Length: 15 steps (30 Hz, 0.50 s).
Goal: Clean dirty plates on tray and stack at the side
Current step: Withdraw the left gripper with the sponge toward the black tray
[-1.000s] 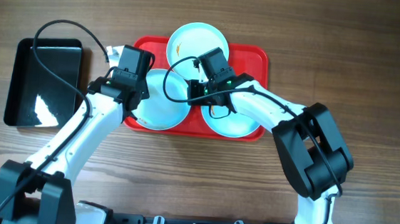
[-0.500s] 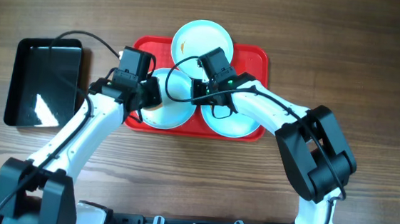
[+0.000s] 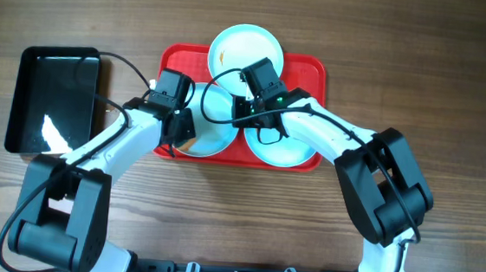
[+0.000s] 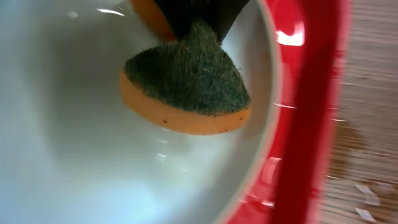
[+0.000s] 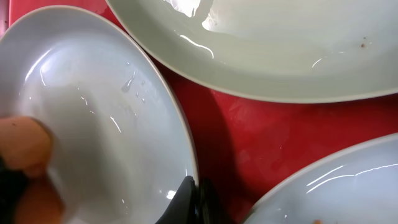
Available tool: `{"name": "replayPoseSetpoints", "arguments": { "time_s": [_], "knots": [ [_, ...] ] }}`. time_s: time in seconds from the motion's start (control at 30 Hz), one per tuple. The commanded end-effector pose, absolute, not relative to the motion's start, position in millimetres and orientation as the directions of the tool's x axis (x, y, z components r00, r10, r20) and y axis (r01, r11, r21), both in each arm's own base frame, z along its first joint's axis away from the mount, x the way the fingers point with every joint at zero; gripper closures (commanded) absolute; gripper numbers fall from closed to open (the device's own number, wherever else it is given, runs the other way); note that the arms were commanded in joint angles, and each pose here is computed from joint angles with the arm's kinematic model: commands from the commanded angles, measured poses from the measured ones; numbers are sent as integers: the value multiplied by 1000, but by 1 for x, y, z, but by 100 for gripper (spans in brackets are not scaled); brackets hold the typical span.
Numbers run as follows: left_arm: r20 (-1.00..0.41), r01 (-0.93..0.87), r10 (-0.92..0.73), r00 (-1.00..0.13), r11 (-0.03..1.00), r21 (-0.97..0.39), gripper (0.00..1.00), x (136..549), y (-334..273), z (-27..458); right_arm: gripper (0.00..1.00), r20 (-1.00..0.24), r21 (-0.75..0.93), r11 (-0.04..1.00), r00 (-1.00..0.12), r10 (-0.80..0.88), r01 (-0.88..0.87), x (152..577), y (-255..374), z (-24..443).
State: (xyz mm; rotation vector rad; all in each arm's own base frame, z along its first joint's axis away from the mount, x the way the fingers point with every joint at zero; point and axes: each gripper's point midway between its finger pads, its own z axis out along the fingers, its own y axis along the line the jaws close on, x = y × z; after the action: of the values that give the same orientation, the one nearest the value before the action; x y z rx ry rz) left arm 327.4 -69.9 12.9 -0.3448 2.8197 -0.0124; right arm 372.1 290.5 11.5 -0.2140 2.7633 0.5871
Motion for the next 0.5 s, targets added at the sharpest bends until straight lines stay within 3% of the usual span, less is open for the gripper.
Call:
{"name": "replayPoseSetpoints", "arguments": {
  "time_s": [0.0, 0.2, 0.47],
  "knots": [
    [-367, -292, -221, -904, 945, 149, 96, 330, -34, 14, 96, -382, 360, 906, -921, -76, -224, 383, 290, 32],
    [-454, -341, -203, -867, 907, 246, 96, 337, -12, 32, 96, -382, 359, 906, -921, -75, -223, 383, 290, 32],
    [-599, -376, -234, -766, 919, 122, 96, 347, -15, 97, 96, -393, 371, 892, -914, -101, -258, 383, 294, 36]
  ]
}}
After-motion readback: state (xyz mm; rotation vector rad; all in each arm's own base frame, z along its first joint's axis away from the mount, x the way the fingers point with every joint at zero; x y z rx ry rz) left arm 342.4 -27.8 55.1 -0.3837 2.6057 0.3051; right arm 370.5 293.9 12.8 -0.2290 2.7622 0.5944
